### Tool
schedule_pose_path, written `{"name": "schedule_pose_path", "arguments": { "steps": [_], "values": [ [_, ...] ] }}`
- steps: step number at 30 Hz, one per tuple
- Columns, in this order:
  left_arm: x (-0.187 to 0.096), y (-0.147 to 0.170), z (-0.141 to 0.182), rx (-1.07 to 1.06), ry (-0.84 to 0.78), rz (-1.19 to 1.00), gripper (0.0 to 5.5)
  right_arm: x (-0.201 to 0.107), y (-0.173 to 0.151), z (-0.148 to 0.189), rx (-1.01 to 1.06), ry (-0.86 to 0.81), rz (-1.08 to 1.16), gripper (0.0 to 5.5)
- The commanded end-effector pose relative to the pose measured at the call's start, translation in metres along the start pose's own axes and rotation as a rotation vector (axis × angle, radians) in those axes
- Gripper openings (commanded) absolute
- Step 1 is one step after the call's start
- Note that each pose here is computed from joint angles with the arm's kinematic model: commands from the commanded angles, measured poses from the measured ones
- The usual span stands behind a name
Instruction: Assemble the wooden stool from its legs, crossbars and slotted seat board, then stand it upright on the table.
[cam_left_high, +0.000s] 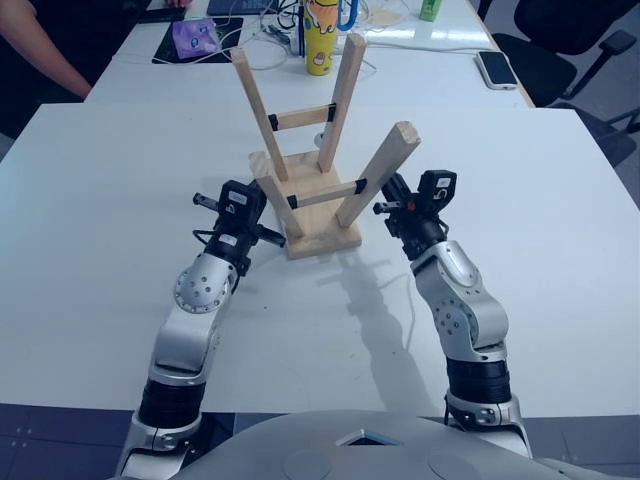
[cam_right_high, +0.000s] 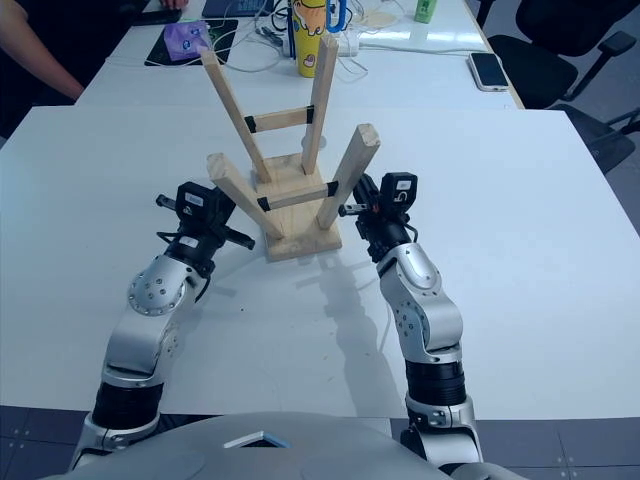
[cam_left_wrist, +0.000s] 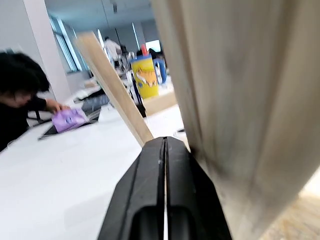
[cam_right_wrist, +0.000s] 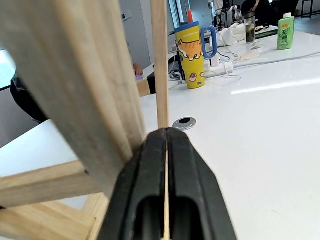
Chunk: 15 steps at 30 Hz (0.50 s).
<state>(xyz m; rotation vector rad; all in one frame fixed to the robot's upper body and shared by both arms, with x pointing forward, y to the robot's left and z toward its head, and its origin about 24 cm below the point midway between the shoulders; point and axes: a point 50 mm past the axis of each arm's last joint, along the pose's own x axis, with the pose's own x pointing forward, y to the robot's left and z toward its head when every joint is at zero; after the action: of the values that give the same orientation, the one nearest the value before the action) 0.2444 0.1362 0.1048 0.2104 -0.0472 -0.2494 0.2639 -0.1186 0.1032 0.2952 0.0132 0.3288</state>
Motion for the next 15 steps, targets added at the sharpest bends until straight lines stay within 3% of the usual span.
{"name": "schedule_pose_path", "arguments": {
  "steps": [1, 15],
  "values": [
    [0.002, 0.016, -0.008, -0.031, 0.058, 0.126, 0.00, 0.004, 0.007, 0.002, -0.042, 0.006, 0.058, 0.02],
    [0.059, 0.003, 0.005, -0.123, 0.073, 0.100, 0.00, 0.017, 0.023, -0.008, -0.096, 0.052, 0.088, 0.02]
  ]
}}
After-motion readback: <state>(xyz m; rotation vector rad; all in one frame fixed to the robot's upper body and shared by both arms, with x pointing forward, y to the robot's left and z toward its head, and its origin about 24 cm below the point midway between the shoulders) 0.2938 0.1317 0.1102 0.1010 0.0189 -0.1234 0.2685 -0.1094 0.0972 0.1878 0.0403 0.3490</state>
